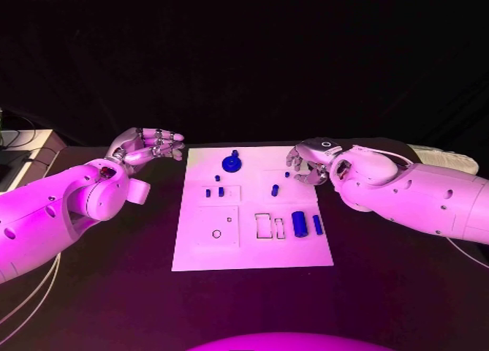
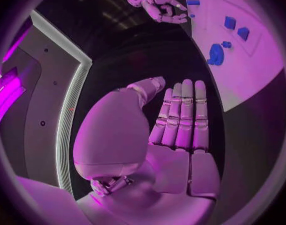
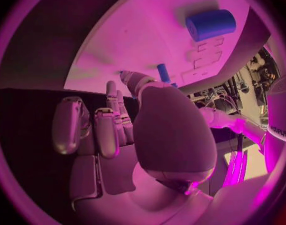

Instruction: Assemble the parts on the task board

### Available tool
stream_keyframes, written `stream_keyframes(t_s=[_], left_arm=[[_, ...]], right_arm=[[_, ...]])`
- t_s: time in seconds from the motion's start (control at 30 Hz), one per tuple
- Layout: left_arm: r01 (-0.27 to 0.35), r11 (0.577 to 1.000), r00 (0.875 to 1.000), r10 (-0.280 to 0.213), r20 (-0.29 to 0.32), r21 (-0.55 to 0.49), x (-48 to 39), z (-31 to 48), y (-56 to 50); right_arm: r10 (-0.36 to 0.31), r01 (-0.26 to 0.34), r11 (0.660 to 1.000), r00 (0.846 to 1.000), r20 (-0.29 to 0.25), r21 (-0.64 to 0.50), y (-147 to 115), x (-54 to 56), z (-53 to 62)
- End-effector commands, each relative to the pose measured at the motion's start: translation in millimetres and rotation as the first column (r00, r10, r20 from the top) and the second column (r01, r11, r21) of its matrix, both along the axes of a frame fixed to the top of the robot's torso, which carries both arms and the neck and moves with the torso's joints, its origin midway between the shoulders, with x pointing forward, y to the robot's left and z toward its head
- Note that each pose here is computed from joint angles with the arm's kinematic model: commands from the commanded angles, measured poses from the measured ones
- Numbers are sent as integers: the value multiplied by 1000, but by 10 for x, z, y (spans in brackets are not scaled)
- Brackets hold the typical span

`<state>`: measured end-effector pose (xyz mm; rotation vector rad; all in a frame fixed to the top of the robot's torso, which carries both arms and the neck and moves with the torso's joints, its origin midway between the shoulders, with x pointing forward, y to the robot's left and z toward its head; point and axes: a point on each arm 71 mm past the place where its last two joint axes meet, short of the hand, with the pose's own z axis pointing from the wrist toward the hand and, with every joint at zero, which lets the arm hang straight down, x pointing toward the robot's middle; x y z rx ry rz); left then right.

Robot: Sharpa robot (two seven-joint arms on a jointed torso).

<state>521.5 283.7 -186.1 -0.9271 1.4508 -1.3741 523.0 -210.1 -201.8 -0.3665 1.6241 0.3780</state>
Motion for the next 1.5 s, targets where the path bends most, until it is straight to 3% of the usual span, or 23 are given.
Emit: stream_keyframes(t_s=[0.03,1.0,1.5], left_arm=[[24,996,1000,-23,16,-83,-19,40,-36],[25,996,1000,-25,7,-87,-45,52,-55],[23,996,1000,-24,-3,-83,-47,47,-50]], right_arm=[[-4,4,998,1000,5,-55,26,17,-45],[17,-18,999,999,-47,-33,201,50,-205],[18,-19,999,999,-40,-28,235,43,-239]])
